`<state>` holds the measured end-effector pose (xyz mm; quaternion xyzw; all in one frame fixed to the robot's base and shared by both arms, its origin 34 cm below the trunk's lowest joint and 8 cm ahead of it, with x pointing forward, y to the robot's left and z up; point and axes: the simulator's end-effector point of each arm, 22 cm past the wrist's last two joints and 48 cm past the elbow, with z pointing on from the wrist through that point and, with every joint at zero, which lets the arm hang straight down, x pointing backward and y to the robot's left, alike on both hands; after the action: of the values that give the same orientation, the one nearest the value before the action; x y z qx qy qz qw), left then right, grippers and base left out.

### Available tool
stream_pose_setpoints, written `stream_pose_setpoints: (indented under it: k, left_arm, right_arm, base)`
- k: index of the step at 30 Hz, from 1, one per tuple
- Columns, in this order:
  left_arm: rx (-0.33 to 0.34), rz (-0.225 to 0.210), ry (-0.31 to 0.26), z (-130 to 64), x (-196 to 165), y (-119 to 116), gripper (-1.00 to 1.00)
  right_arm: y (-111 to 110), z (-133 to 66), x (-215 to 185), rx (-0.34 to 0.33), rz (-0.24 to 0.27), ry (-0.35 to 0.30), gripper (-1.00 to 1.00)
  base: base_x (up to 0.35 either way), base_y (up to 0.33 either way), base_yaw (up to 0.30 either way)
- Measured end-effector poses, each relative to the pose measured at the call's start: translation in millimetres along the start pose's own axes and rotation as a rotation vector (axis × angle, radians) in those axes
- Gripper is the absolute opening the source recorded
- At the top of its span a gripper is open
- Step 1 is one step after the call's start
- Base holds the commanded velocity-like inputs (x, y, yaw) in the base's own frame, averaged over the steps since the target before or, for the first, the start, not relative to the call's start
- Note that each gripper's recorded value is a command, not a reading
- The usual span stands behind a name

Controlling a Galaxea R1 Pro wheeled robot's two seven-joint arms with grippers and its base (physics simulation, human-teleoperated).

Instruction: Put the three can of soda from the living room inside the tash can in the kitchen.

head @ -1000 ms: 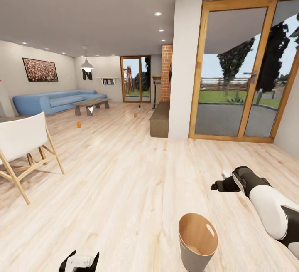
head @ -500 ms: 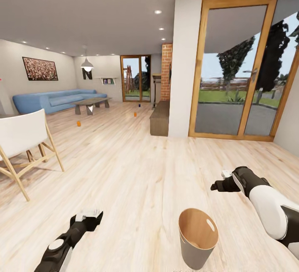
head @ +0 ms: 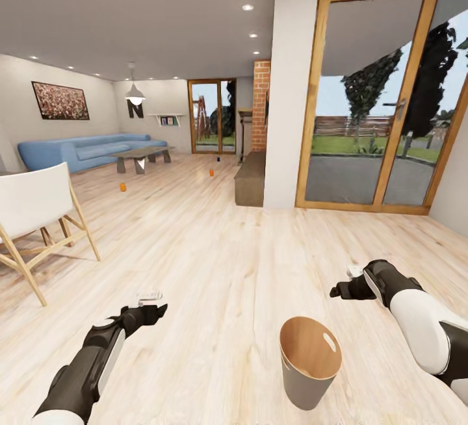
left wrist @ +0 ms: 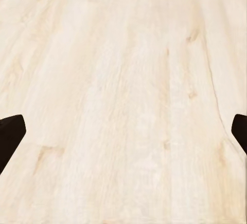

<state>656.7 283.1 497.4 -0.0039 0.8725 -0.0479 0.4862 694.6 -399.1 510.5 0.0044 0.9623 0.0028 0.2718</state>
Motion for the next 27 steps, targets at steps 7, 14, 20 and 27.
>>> stream_pose_setpoints:
  k: [7,14,20,27]
  left_arm:
    - [0.009,-0.025,0.113,17.0,23,-1,1.00]
    - [0.012,-0.048,0.220,25.3,47,-3,1.00]
    - [0.017,-0.061,0.280,31.7,62,-6,1.00]
    - [0.016,-0.066,0.315,38.5,78,-6,1.00]
  right_arm:
    - [0,14.7,8,0.001,0.004,0.027,1.00]
    - [-2,29.5,19,0.004,0.004,0.057,1.00]
    - [-3,42.5,28,0.007,0.003,0.083,1.00]
    - [-3,57.3,39,0.009,0.001,0.112,1.00]
  base:
    - [0.000,0.000,0.000]
    - [0.000,0.000,0.000]
    - [0.000,0.000,0.000]
    - [0.000,0.000,0.000]
